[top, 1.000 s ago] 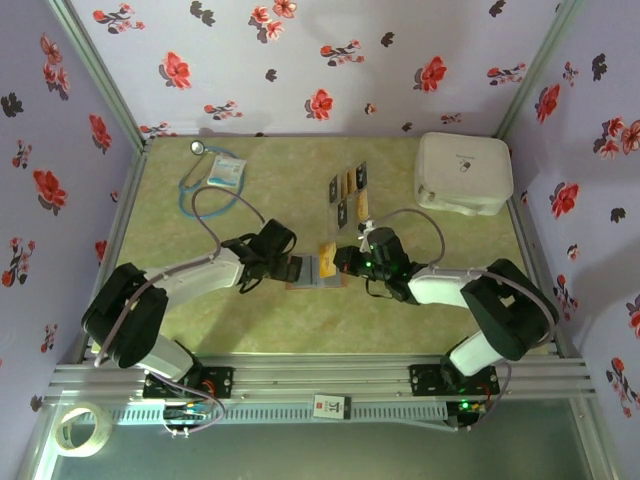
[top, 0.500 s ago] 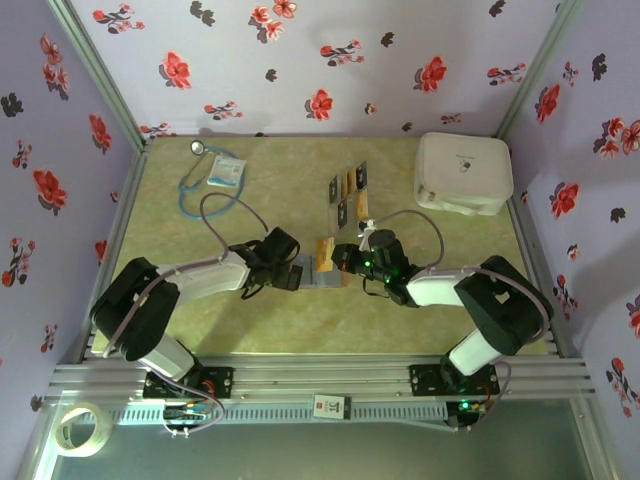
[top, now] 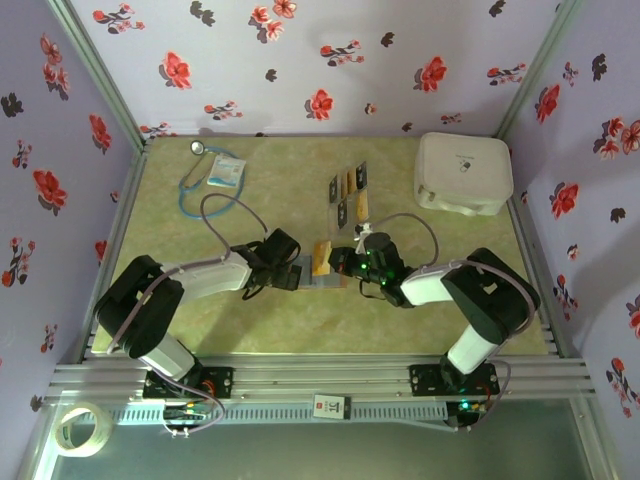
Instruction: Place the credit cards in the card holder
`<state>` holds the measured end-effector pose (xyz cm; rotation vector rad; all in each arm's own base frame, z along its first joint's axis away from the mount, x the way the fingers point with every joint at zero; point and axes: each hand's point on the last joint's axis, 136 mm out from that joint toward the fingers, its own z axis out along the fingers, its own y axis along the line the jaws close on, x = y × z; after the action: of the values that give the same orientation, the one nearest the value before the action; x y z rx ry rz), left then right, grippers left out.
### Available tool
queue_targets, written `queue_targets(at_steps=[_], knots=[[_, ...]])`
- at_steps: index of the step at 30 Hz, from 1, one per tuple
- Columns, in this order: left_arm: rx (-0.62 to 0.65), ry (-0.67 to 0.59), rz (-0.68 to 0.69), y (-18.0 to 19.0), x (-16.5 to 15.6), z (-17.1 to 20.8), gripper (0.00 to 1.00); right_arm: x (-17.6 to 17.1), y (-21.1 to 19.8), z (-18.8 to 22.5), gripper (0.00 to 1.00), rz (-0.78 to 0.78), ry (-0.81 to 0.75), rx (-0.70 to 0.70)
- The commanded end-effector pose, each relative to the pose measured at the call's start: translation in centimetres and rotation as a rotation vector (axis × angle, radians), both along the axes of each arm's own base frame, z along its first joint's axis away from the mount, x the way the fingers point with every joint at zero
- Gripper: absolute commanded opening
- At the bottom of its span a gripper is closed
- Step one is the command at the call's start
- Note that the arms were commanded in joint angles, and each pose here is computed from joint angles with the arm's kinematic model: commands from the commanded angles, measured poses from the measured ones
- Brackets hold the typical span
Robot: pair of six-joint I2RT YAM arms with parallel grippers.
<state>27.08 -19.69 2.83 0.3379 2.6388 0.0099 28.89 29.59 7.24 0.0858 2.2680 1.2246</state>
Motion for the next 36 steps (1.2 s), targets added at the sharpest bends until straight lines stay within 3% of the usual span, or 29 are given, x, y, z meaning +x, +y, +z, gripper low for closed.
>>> queue_targets(at_steps=[1,21,36], knots=[[0.043,0.010,0.024,1.0,-0.6,-1.0,1.00,-0.1,0.5,0.1,0.00,0.006,-0.010,0.032],[-0.008,-0.044,0.042,-0.1,1.2,2.1,1.00,-0.5,0.4,-1.9,0.00,0.000,0.012,0.031],[0.063,-0.008,0.078,1.8,1.2,0.0,1.00,-0.5,0.5,-2.3,0.00,0.001,0.021,0.043]])
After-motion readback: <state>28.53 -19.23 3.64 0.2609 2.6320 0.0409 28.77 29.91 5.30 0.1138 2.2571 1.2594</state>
